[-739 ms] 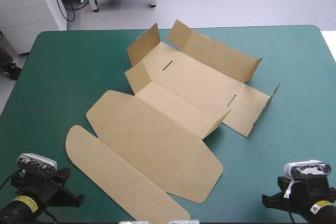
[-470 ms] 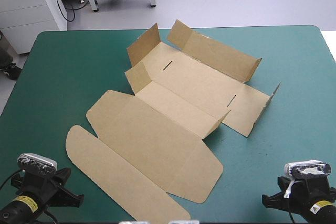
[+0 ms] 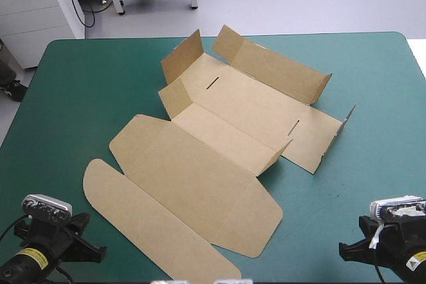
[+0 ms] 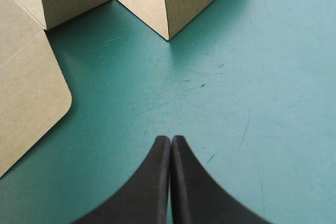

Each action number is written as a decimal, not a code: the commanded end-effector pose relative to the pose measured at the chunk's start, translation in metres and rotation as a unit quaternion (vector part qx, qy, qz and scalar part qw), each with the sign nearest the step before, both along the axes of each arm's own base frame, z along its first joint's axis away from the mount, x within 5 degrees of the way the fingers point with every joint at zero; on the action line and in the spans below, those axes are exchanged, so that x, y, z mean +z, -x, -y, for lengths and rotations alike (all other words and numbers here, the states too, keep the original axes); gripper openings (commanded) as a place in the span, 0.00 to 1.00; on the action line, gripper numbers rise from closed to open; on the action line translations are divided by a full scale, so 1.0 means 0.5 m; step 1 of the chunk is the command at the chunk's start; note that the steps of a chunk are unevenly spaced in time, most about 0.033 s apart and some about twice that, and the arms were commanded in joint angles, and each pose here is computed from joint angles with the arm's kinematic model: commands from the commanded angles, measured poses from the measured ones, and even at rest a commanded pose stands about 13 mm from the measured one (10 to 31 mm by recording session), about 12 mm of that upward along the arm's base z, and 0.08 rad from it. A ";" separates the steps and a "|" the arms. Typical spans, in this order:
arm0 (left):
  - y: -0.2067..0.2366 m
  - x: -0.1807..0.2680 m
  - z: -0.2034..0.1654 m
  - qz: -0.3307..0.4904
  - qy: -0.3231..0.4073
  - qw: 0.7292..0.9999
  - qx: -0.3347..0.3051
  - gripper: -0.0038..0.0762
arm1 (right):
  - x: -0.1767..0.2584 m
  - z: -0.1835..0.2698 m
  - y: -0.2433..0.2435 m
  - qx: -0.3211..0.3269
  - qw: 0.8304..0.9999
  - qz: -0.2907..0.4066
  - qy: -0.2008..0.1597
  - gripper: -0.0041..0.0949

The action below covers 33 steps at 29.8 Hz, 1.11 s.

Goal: Fold the box

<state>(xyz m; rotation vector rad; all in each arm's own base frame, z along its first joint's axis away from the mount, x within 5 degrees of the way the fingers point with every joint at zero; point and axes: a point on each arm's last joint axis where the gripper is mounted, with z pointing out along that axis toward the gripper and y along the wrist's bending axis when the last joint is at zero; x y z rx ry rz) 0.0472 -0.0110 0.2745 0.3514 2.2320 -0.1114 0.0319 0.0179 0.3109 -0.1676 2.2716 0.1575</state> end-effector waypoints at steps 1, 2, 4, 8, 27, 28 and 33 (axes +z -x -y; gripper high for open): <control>-0.008 0.024 0.004 0.036 0.014 0.999 -0.004 0.04 | 0.052 0.000 -0.019 -0.001 1.000 -0.003 -0.006 0.02; -0.008 0.024 0.004 0.036 0.014 0.999 -0.004 0.04 | 0.061 0.000 -0.023 -0.003 1.000 -0.008 -0.011 0.02; -0.008 0.024 0.004 0.036 0.014 0.999 -0.004 0.04 | 0.085 0.001 -0.039 -0.010 1.000 -0.015 -0.020 0.02; -0.008 0.024 0.004 0.036 0.014 0.999 -0.004 0.04 | 0.127 0.003 -0.075 -0.021 0.999 -0.022 -0.034 0.02; -0.008 0.024 0.004 0.036 0.014 0.999 -0.004 0.04 | 0.111 0.009 -0.211 -0.028 0.987 -0.152 -0.053 0.36; -0.008 0.024 0.004 0.036 0.014 0.999 -0.004 0.04 | 0.106 0.008 -0.218 -0.032 0.984 -0.165 -0.063 0.40; -0.008 0.024 0.004 0.036 0.014 0.999 -0.004 0.04 | 0.093 -0.021 -0.258 -0.006 0.966 -0.206 -0.159 0.47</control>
